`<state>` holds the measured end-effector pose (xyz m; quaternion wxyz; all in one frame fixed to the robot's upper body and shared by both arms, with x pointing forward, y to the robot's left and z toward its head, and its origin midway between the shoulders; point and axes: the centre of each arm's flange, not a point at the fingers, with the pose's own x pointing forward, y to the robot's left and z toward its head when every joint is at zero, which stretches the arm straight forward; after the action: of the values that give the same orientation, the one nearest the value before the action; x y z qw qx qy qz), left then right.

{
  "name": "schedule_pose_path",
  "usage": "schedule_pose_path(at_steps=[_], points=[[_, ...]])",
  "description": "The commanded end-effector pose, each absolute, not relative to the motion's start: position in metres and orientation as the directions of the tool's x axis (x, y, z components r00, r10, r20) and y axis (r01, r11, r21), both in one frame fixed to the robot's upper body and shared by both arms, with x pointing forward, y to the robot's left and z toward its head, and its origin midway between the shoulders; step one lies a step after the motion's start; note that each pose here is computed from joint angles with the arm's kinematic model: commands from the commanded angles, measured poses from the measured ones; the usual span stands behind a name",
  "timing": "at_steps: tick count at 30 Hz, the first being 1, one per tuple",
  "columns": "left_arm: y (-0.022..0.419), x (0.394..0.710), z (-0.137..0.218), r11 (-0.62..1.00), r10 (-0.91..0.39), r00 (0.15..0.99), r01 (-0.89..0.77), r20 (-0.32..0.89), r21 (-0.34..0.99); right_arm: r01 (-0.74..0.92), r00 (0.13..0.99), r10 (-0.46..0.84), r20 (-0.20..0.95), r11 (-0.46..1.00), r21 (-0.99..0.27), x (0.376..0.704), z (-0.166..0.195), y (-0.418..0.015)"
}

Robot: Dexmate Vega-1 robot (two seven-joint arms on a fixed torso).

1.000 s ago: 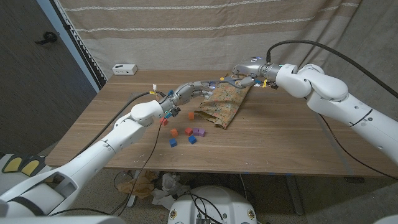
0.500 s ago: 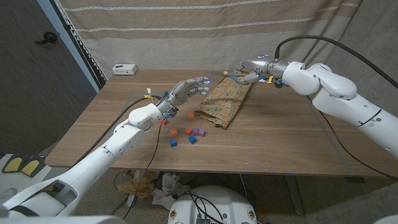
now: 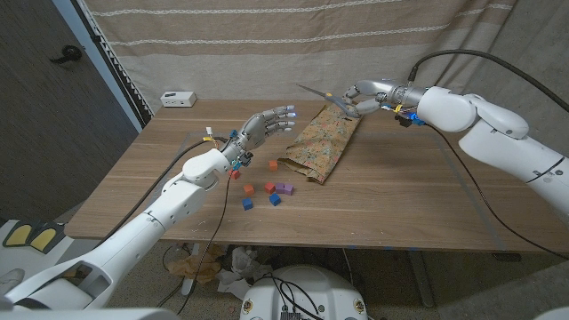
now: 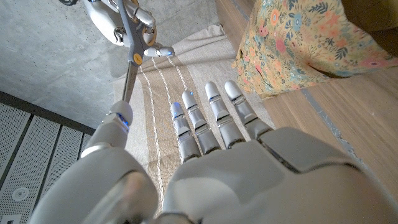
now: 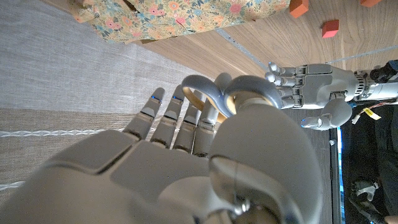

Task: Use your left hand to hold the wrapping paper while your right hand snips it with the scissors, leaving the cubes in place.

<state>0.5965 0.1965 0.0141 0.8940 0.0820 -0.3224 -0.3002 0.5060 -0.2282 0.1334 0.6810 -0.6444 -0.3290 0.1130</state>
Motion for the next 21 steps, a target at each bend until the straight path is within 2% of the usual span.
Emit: schedule_pose_path(at_steps=[1, 13, 21], points=[[0.199, 0.599, 0.021, 0.813, -0.581, 0.611, 0.468, 0.538, 0.347, 0.187, 0.747, 0.593, 0.302, 0.249, -0.950, 0.501, 0.130, -0.236], [0.201, 0.599, 0.024, 0.829, -0.558, 0.616, 0.446, 0.556, 0.338, -0.011, 0.725, 0.600, 0.338, 0.500, -0.866, 0.510, 0.115, -0.251], [0.202, 0.598, 0.021, 0.833, -0.552, 0.625, 0.447, 0.552, 0.327, -0.112, 0.711, 0.612, 0.347, 0.586, -0.803, 0.514, 0.107, -0.255]])
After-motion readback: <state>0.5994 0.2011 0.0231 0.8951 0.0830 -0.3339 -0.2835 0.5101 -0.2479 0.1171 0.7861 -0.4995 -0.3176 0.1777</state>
